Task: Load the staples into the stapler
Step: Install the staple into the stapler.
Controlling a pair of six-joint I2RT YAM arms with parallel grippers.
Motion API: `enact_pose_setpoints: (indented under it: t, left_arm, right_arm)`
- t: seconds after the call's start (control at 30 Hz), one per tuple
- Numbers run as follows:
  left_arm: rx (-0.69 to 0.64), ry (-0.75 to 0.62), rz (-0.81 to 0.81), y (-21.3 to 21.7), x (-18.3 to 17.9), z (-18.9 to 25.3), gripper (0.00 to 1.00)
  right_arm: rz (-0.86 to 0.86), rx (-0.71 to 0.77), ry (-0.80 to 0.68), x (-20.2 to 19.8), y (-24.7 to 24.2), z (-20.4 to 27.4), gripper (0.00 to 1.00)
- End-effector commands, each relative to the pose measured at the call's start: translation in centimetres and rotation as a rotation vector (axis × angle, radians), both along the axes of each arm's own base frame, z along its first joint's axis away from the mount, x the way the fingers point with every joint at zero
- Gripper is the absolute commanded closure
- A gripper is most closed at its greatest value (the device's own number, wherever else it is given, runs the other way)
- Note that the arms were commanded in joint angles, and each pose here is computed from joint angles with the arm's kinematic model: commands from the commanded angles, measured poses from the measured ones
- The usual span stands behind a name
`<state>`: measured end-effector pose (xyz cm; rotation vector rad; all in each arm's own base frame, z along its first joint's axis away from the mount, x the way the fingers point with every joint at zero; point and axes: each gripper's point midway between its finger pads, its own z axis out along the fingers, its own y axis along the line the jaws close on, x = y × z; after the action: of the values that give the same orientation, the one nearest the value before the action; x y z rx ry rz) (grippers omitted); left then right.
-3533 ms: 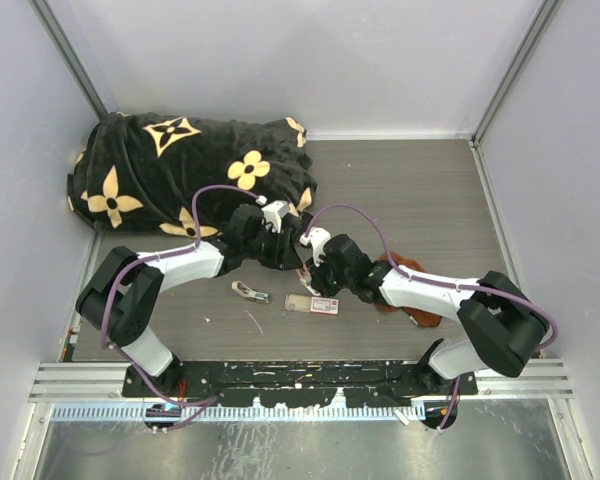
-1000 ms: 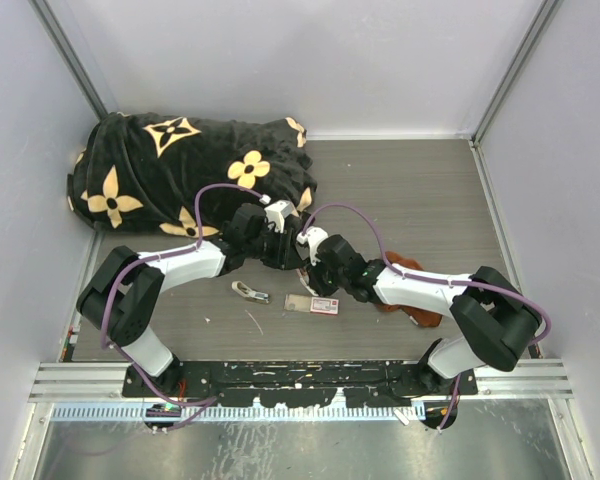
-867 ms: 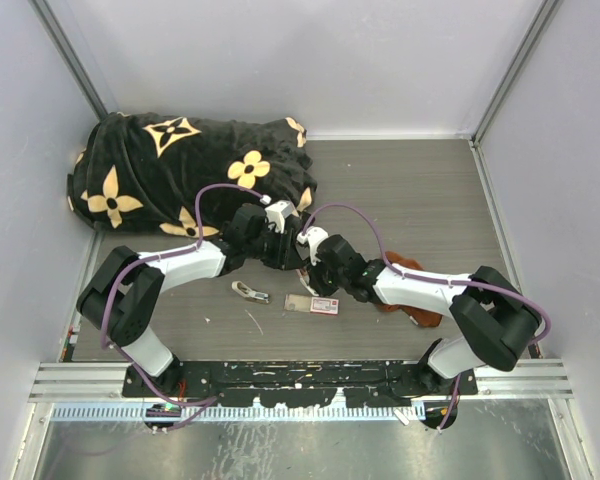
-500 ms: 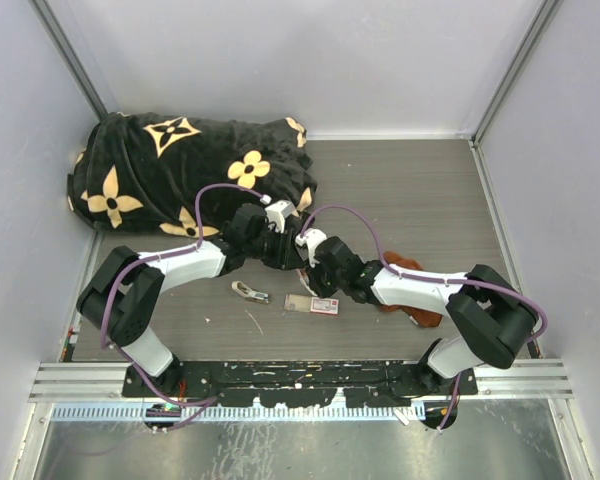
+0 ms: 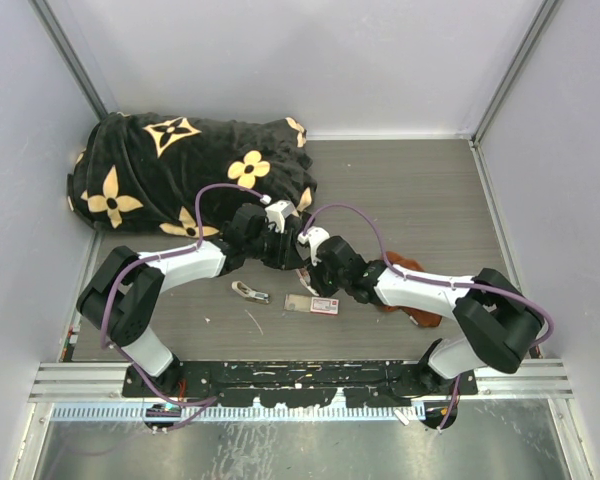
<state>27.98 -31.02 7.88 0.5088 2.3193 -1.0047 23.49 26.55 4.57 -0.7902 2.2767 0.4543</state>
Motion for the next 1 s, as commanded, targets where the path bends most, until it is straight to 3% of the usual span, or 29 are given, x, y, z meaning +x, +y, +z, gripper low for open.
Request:
enact_pose_setpoints:
  t: [0.0,0.97]
  left_arm:
    - [-0.053,-0.076,-0.024,-1.2,1.0,2.6,0.65]
    - [-0.056,-0.076,-0.027,-1.3,1.0,2.7,0.65]
  right_arm:
    - [-0.015,0.066,-0.062,1.0,1.1,2.9,0.89]
    - [-0.013,0.0,-0.031,0.7,0.5,0.4,0.89]
